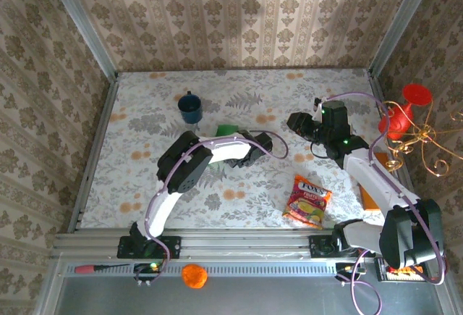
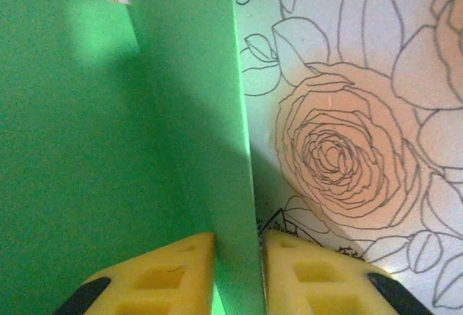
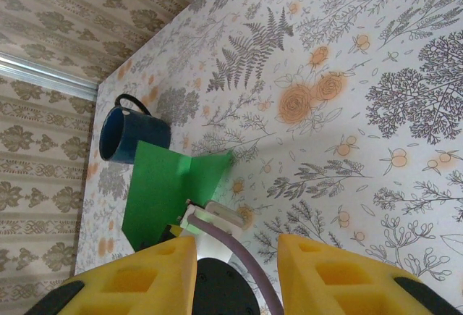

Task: Fold a paper plane with a square sheet of paper (pick it up from the middle)

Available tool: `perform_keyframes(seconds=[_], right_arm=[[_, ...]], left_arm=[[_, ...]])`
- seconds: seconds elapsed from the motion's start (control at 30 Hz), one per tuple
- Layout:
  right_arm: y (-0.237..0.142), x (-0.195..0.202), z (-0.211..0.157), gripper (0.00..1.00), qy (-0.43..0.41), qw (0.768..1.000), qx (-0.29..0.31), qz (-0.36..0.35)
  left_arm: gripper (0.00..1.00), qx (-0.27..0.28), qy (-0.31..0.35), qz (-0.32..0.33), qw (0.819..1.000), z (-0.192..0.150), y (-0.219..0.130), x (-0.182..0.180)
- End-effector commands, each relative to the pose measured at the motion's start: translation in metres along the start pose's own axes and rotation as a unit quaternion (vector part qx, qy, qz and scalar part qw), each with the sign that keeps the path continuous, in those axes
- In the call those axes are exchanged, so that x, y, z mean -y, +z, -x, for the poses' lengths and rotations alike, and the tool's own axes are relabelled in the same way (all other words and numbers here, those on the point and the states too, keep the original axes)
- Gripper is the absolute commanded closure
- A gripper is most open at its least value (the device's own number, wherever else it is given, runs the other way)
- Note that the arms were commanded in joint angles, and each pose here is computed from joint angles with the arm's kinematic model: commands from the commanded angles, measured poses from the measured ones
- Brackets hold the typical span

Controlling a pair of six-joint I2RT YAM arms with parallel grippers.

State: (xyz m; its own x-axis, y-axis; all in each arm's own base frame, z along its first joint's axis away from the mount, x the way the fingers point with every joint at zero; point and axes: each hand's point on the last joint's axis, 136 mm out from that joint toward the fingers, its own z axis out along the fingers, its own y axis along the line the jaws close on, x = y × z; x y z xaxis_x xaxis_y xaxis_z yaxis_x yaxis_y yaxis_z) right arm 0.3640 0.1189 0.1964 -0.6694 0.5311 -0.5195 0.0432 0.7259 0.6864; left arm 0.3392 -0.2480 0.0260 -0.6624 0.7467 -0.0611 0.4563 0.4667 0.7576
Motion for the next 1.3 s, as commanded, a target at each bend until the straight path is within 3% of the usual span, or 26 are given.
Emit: perform_keyframes(seconds=[0.0,0.3,0.4,0.53,0.67,0.97,1.27], right_arm=[[0.002,0.000,-0.001,0.65,0.007,1.000,-0.002,0.007],[0.006,0.000,0.000,0.64,0.013,1.000,-0.004,0.010],[0.007,0.000,0.001,0.64,0.013,1.000,-0.004,0.007],[0.008,0.001,0.001,0.57,0.015,1.000,-0.004,0.004],[0.009,0.003,0.002,0.50,0.020,1.000,0.001,-0.001],[0.013,0.013,-0.004,0.40,0.011,1.000,0.002,-0.024],[0.022,0.012,-0.014,0.25,0.021,1.000,-0.018,-0.010]], left_arm=[[0.72,0.014,-0.039,-0.071,0.997,0.008,-0.017,0.010],[0.66,0.017,-0.119,-0.185,0.975,0.016,-0.046,0.025],[0.64,0.035,-0.143,-0.261,0.954,0.024,-0.074,0.034],[0.61,0.066,-0.193,-0.369,0.907,0.033,-0.120,0.035],[0.56,0.097,-0.239,-0.419,0.870,0.036,-0.147,0.014],[0.40,0.091,-0.369,-0.488,0.786,0.007,-0.101,-0.024],[0.33,0.043,-0.416,-0.493,0.763,-0.017,-0.048,-0.020]])
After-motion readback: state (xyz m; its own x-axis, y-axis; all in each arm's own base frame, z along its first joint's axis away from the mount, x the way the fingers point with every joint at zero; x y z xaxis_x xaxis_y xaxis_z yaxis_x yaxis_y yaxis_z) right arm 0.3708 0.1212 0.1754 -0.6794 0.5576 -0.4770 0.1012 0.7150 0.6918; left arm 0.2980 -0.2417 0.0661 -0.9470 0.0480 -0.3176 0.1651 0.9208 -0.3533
